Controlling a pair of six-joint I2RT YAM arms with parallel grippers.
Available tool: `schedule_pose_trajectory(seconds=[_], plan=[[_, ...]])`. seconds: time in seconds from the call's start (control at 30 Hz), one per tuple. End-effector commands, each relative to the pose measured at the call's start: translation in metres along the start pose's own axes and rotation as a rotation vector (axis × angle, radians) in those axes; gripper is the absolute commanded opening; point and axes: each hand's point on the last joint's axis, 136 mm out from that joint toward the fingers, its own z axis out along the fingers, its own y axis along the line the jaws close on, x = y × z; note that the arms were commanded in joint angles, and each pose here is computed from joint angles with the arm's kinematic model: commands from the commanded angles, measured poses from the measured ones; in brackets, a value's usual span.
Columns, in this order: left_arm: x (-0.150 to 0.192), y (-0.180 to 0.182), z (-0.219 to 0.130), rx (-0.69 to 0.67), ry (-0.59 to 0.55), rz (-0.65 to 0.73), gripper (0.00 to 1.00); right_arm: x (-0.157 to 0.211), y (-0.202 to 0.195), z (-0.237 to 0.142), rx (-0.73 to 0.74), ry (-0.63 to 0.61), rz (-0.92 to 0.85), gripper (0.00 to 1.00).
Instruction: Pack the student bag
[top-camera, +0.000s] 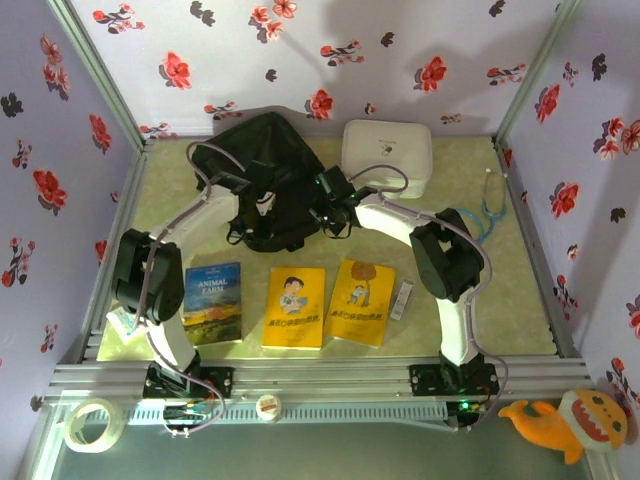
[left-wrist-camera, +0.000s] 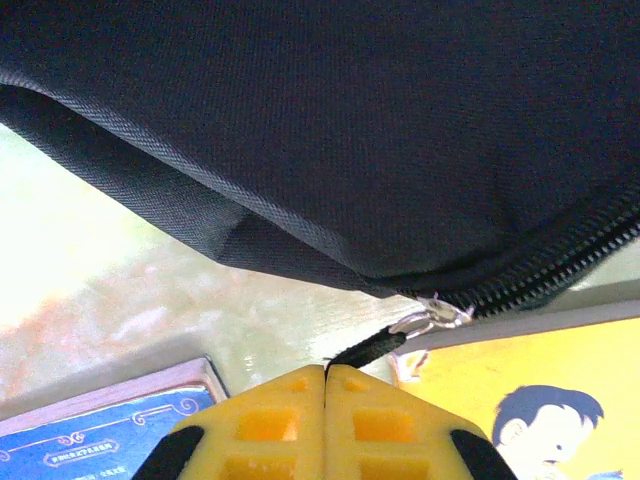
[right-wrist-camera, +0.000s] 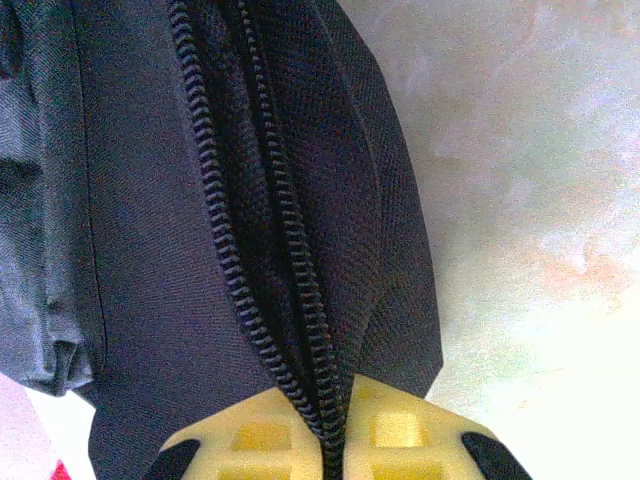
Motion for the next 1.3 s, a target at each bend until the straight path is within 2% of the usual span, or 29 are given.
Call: schedule_pose_trajectory(seconds=[0.0, 0.1, 0.17, 0.27, 0.43, 0.53, 0.83, 0.9, 1.07, 1.17, 1.27], plan=[[-0.001, 0.006, -0.036, 0.044, -0.053, -0.034, 0.00, -0.037, -0.008, -0.019, 0.038, -0.135, -0.025, 0.12], [-0.016, -0.016, -0.054, 0.173, -0.136, -0.031, 0.00, -0.033, 0.007, -0.022, -0.030, -0.111, -0.054, 0.29], [-0.028, -0.031, -0.063, 0.256, -0.188, -0.022, 0.00, -0.026, 0.017, -0.025, -0.062, -0.051, -0.060, 0.40], [-0.035, -0.039, -0.062, 0.273, -0.205, -0.015, 0.00, -0.012, 0.025, -0.034, -0.084, 0.026, -0.037, 0.54], [-0.035, -0.048, -0.049, 0.276, -0.180, 0.002, 0.00, 0.018, 0.023, -0.041, -0.084, 0.128, 0.044, 0.65], [-0.037, -0.053, -0.046, 0.282, -0.181, 0.011, 0.00, 0.035, 0.024, -0.038, -0.080, 0.171, 0.061, 0.67], [-0.033, -0.055, -0.044, 0.285, -0.178, 0.012, 0.00, 0.044, 0.026, -0.013, -0.061, 0.208, 0.099, 0.65], [-0.029, -0.054, -0.042, 0.282, -0.169, 0.014, 0.00, 0.042, 0.023, -0.007, -0.048, 0.196, 0.098, 0.58], [-0.011, -0.040, -0.038, 0.232, -0.135, 0.006, 0.00, 0.025, 0.013, 0.000, -0.026, 0.131, 0.105, 0.27], [0.006, -0.025, -0.033, 0.171, -0.094, 0.001, 0.00, 0.013, 0.009, -0.005, -0.019, 0.080, 0.101, 0.20], [0.021, -0.007, -0.025, 0.096, -0.052, -0.006, 0.00, 0.006, 0.006, -0.006, -0.009, 0.052, 0.101, 0.16]])
